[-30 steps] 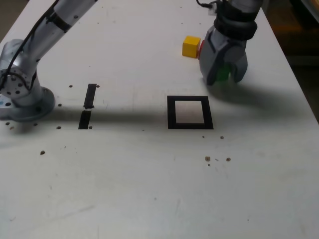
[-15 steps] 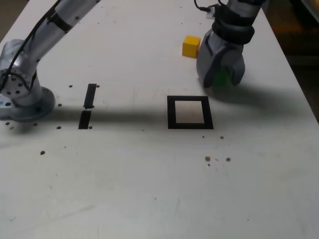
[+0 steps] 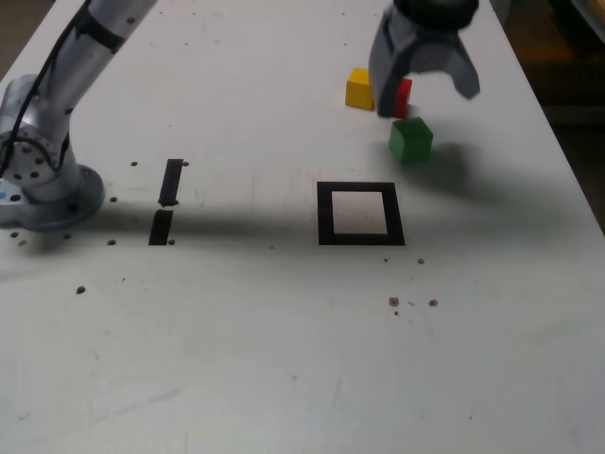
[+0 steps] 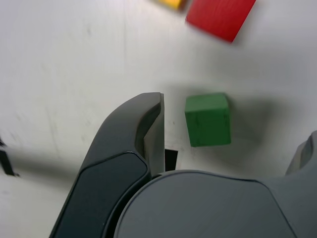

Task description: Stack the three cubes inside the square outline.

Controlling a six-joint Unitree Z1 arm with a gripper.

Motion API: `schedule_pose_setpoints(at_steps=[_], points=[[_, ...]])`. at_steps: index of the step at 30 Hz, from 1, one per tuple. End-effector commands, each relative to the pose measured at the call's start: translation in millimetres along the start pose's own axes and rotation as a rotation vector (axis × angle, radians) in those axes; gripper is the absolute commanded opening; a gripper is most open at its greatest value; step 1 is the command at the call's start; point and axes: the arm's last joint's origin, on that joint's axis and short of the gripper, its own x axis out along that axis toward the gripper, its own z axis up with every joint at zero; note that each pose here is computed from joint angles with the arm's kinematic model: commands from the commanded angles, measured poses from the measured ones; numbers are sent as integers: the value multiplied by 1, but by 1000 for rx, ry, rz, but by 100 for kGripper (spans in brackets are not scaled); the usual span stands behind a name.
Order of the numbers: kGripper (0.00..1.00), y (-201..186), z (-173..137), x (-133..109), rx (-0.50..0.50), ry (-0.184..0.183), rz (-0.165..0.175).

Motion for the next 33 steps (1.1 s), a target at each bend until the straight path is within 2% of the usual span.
schedule_pose_setpoints(at_steps=[1,5,8,17,21,25,27,30,33], points=[[100,12,-8,-10,53,-20,15],[100,37,-15,-18,146,-47,47],[100,51,-18,-18,213,-43,82],[99,78,-20,-14,424,14,175],[99,80,-18,-9,570,87,249],[99,80,-22,-7,688,137,293],[99,79,-26,-12,722,143,309],[98,77,-29,-24,793,133,341],[95,71,-29,-36,920,125,388]])
